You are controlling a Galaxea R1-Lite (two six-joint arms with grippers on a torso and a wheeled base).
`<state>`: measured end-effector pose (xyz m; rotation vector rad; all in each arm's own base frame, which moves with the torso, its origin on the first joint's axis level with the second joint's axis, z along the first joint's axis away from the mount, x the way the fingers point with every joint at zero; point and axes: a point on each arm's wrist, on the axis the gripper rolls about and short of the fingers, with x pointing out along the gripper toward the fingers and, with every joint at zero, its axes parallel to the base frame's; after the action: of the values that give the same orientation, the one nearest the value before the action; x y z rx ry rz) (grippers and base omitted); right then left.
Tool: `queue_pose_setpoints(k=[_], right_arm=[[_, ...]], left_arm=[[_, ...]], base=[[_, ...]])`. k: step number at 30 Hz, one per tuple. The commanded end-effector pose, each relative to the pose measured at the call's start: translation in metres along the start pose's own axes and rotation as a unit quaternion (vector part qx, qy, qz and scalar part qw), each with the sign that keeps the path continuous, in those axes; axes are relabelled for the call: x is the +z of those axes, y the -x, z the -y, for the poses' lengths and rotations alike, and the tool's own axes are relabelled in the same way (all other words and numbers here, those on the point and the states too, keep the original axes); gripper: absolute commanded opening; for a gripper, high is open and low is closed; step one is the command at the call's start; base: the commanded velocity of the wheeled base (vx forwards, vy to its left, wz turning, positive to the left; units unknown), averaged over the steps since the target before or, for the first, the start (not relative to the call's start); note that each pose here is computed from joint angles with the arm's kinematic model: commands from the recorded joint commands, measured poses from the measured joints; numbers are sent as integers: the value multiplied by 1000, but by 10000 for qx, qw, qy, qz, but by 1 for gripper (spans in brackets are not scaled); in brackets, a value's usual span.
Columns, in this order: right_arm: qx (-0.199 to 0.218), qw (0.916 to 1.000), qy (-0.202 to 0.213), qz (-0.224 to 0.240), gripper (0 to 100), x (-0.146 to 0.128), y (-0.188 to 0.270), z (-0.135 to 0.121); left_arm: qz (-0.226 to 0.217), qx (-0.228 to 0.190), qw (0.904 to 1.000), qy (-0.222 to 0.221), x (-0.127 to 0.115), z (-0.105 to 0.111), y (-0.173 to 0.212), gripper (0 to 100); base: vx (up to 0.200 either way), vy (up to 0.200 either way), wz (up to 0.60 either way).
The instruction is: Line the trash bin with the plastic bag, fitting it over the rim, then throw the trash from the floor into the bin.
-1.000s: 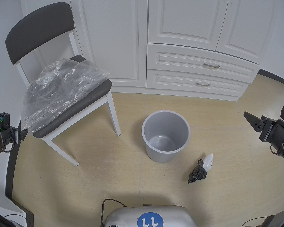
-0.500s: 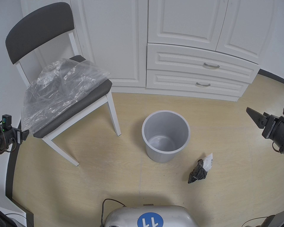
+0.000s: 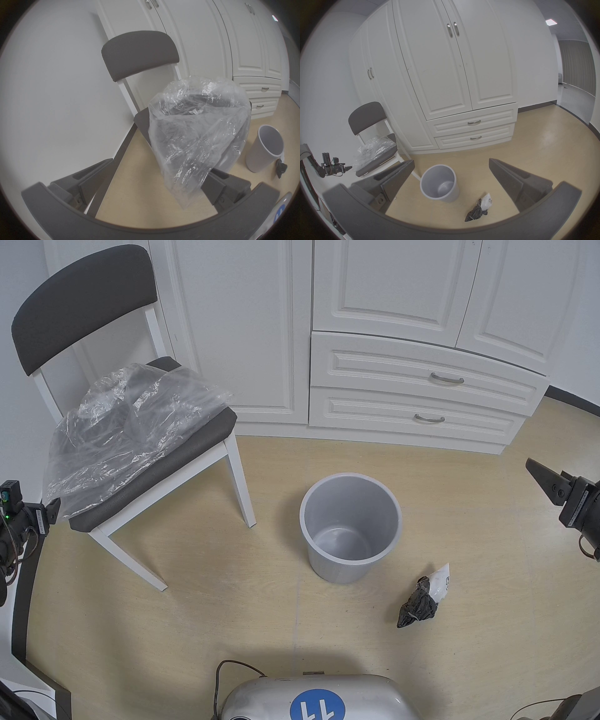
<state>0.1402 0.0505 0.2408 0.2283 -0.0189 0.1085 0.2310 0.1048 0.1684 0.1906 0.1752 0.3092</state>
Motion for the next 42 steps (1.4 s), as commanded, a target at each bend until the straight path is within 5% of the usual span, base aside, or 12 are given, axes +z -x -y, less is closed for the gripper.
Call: queue_pose_setpoints(k=[1,42], right_arm=[[41,10000,-21,35,100,1,2,-1],[77,9999,-115,-80,100,-3,-2,-2]], left_arm=[[-98,-50,9999,31,-14,5,3,100],[456,-84,9980,-429,2,12,-3,100]], base=[[0,0,0],[0,0,0]])
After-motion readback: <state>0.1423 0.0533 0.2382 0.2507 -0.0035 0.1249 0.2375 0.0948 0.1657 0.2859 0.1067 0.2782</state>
